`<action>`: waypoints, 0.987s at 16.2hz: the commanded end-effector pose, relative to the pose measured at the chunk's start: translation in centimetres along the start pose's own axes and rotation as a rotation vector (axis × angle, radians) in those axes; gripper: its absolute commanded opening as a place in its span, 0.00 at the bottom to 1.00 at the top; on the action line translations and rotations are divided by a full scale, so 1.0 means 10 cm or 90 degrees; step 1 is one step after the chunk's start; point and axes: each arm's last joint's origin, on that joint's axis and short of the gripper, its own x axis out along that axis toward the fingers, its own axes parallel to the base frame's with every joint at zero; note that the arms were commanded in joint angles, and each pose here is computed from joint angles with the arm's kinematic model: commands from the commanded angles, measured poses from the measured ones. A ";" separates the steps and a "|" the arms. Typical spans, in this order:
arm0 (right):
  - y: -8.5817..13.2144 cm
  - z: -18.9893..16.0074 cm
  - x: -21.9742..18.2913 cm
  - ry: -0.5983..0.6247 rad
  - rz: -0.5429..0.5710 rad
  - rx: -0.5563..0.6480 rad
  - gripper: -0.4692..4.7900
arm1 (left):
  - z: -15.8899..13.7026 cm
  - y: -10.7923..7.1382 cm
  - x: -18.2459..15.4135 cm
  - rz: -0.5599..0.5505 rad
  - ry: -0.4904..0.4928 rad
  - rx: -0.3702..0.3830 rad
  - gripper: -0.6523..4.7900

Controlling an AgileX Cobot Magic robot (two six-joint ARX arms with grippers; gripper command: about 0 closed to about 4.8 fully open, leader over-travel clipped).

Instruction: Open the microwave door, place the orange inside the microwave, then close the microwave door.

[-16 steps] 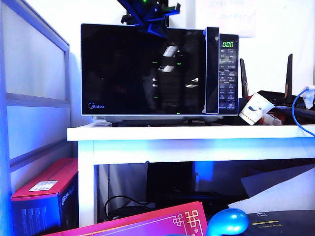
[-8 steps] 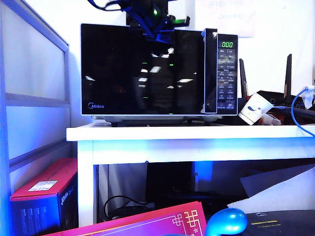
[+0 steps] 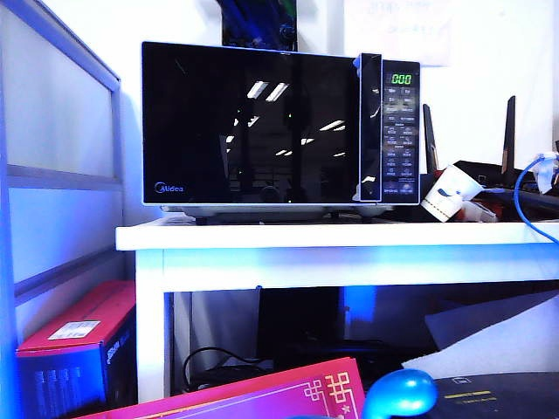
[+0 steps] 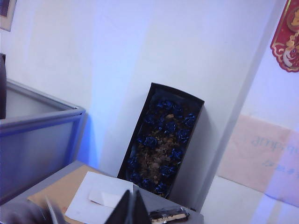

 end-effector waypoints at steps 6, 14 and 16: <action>-0.04 0.31 -0.53 0.007 -0.014 0.010 0.09 | 1.40 0.51 -2.85 -0.001 -0.127 -0.021 0.11; -0.02 0.58 -1.60 0.092 -0.032 0.041 0.09 | 0.90 0.65 -5.26 0.072 -0.061 -0.062 0.11; 0.00 0.57 -1.81 0.132 -0.021 0.044 0.09 | 0.68 0.65 -5.76 0.076 -0.082 -0.068 0.11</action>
